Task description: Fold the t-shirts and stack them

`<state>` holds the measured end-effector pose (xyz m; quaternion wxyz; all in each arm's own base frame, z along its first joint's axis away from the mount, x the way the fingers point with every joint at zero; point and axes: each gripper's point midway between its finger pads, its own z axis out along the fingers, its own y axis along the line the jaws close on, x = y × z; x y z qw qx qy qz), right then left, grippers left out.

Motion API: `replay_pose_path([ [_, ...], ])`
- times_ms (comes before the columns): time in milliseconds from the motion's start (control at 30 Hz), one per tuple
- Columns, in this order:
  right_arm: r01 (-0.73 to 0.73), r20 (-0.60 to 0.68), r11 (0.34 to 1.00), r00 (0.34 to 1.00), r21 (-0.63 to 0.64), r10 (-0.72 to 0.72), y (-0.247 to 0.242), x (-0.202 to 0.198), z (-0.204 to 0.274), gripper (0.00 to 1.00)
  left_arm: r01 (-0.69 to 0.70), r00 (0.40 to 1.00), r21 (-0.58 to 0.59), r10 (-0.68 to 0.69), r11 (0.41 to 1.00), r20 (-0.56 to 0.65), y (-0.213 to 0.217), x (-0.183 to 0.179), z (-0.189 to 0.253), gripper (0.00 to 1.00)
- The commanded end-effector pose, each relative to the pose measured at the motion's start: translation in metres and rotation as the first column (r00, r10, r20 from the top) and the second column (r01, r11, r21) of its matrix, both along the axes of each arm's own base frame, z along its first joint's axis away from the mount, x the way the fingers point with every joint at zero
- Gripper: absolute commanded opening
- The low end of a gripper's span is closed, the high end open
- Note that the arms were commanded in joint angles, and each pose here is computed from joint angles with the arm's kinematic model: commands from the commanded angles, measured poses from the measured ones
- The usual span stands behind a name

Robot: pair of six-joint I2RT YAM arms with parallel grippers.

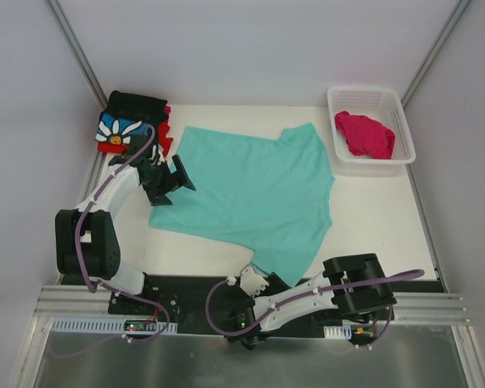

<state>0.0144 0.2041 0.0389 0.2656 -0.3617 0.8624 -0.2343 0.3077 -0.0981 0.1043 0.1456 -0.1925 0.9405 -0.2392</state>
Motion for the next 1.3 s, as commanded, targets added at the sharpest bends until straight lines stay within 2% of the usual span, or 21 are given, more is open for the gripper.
replay_pose_path([
  [0, 0.009, 0.010, 1.000, 1.000, 0.001, -0.009, 0.003, -0.001, -0.001, 0.65, 0.012, 1.000, -0.020, -0.012, 1.000, 0.011, -0.004, -0.002, 0.007, 0.99],
  [67, 0.018, 0.018, 1.000, 1.000, 0.005, -0.018, -0.001, 0.001, -0.001, 0.59, 0.012, 1.000, -0.019, -0.011, 1.000, 0.014, -0.004, -0.002, 0.008, 0.99],
  [467, 0.044, 0.071, 0.998, 0.997, -0.040, -0.041, -0.020, 0.019, -0.005, 0.57, 0.013, 1.000, -0.025, -0.012, 1.000, 0.020, -0.005, -0.004, 0.010, 0.99],
  [733, 0.046, 0.067, 0.998, 0.997, -0.032, -0.044, -0.017, 0.023, -0.010, 0.52, 0.014, 1.000, -0.027, -0.013, 1.000, 0.021, -0.006, -0.003, 0.012, 0.99],
  [1267, 0.024, 0.041, 0.999, 0.999, -0.026, -0.023, 0.001, 0.025, -0.022, 0.50, 0.020, 1.000, -0.031, -0.019, 0.999, 0.023, -0.009, -0.003, 0.016, 0.99],
])
